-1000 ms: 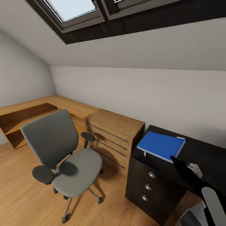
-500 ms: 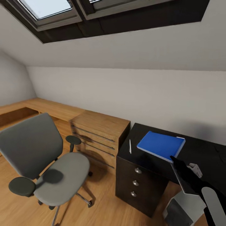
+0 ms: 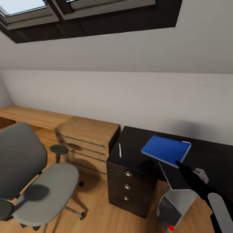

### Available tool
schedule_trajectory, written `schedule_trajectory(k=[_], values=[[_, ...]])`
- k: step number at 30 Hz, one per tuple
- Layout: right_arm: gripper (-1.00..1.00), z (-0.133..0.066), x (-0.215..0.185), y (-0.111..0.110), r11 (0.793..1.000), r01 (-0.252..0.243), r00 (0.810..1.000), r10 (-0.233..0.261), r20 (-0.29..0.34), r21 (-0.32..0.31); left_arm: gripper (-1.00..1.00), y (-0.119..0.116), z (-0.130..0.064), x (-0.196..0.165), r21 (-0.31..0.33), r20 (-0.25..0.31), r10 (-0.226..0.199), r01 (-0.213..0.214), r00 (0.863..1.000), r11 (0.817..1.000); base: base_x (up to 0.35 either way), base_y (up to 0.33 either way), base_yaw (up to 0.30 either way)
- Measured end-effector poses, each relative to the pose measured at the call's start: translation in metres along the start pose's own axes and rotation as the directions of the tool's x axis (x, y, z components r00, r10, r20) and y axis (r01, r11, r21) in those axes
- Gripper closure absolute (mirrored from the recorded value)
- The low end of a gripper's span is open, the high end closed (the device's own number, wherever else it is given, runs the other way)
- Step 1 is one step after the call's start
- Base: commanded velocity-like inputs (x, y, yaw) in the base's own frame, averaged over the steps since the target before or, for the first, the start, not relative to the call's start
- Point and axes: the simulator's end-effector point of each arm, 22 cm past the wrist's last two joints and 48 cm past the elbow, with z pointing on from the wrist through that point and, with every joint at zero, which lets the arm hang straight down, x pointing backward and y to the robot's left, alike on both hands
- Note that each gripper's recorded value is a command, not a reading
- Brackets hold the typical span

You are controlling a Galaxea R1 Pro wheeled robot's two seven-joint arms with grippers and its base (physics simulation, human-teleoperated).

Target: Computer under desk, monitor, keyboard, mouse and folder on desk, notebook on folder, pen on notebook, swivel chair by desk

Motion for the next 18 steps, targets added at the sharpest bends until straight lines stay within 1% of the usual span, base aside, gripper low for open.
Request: schedule_trajectory(k=[3,5,13,15,18], values=[[1.00,-0.0002,-0.0002,0.0001,1.000,0.000,1.000,0.000,0.000,0.000,-1.00,0.0000,-0.0001,-0.0004,0.000,0.001,0.000,0.000,1.000,1.000,0.000,0.000,-0.224],[1.00,-0.0002,-0.0005,0.0004,1.000,-0.001,1.000,0.001,0.001,-0.001,-1.00,-0.0002,-0.0001,-0.0005,0.000,0.002,0.000,0.000,1.000,1.000,0.000,0.000,-0.091],[1.00,-0.0003,-0.0012,0.0008,1.000,-0.002,1.000,0.002,0.003,-0.002,-1.00,-0.0003,-0.0002,-0.0005,0.001,0.002,0.000,0.000,1.000,1.000,0.000,0.002,-0.005],[1.00,-0.0004,-0.0013,0.0011,1.000,-0.001,1.000,0.001,0.003,-0.003,-1.00,-0.0003,-0.0002,-0.0007,0.001,0.002,0.000,0.000,1.000,1.000,0.000,0.138,-0.002],[1.00,-0.0003,-0.0008,0.0009,1.000,-0.001,1.000,0.001,0.002,-0.002,-1.00,-0.0003,-0.0002,-0.0008,0.001,0.003,0.000,0.000,1.000,1.000,0.000,0.276,-0.154]])
